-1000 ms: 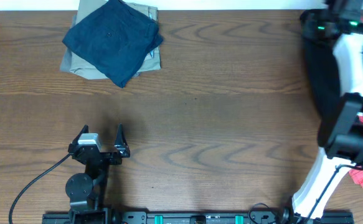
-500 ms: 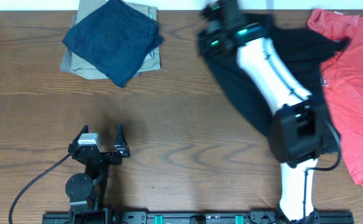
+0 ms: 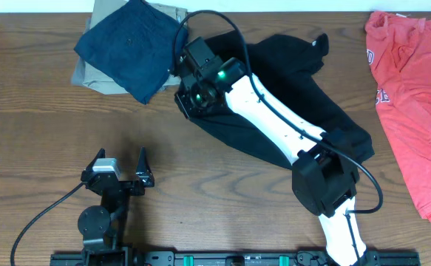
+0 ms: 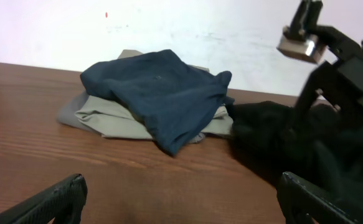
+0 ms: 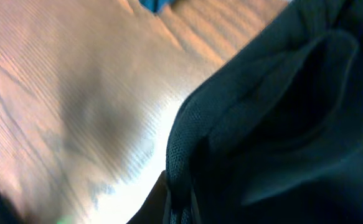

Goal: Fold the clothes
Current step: 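Drag the black t-shirt left to the table center with the right gripper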

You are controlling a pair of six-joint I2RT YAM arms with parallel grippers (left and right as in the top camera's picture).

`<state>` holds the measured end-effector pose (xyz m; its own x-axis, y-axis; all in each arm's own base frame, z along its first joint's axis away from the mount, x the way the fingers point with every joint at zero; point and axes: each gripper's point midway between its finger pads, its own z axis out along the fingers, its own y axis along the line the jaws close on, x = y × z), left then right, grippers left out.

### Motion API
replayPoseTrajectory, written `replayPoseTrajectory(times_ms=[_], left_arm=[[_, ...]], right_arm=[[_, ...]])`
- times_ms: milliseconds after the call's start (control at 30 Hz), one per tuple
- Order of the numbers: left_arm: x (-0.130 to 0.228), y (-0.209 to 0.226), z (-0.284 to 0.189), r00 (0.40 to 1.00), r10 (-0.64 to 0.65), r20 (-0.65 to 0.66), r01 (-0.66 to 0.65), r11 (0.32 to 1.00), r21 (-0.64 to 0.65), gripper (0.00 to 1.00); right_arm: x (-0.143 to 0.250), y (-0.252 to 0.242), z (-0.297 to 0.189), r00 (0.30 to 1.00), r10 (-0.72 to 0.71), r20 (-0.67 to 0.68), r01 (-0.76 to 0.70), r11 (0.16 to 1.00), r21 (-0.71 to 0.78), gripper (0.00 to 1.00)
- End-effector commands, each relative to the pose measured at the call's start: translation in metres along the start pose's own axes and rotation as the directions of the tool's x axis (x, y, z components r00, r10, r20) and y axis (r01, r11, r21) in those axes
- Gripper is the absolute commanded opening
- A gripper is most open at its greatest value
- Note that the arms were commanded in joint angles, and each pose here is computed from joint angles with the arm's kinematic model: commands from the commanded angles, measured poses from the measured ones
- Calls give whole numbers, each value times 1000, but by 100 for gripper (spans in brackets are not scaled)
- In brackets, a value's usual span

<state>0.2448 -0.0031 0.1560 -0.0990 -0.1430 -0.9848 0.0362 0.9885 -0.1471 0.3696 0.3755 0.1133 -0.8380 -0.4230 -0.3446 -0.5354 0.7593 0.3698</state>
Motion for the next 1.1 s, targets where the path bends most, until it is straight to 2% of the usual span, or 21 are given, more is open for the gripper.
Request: replayPoseTrajectory(times_ms=[0, 167, 367, 533, 600, 633, 733, 767, 900, 1067], left_arm=[[15, 0, 1, 999, 12, -44, -12, 1000, 8, 98], [15, 0, 1, 999, 12, -44, -12, 1000, 8, 98], [15, 0, 1, 999, 12, -44, -12, 1000, 8, 98], [15, 0, 1, 999, 12, -44, -12, 1000, 8, 98], [15, 0, 1, 999, 12, -44, -12, 1000, 8, 98], [15, 0, 1, 999, 12, -44, -12, 1000, 8, 98], [15, 0, 1, 999, 12, -44, -12, 1000, 8, 98], [15, 0, 1, 999, 12, -44, -12, 1000, 8, 98], [15, 0, 1, 999, 12, -44, -12, 1000, 8, 98], [15, 0, 1, 999, 12, -44, -12, 1000, 8, 98]], right_arm=[[-2, 4, -29, 1000, 28, 11, -28, 999, -39, 3], [12, 20, -53, 999, 20, -29, -22, 996, -88, 1], [38, 42, -51, 994, -13, -113, 2, 995, -99, 1], [56, 77, -46, 983, -86, -159, 57, 981, -184, 2], [63, 84, -44, 979, -109, -173, 79, 982, -173, 8], [66, 85, -42, 977, -115, -181, 87, 984, -156, 17], [71, 72, -41, 974, -105, -202, 91, 993, -81, 86], [71, 67, -42, 974, -96, -207, 84, 994, -67, 88], [70, 40, -51, 974, -28, -226, 22, 999, -27, 87], [61, -28, -80, 974, 119, -194, -96, 988, 123, 89]])
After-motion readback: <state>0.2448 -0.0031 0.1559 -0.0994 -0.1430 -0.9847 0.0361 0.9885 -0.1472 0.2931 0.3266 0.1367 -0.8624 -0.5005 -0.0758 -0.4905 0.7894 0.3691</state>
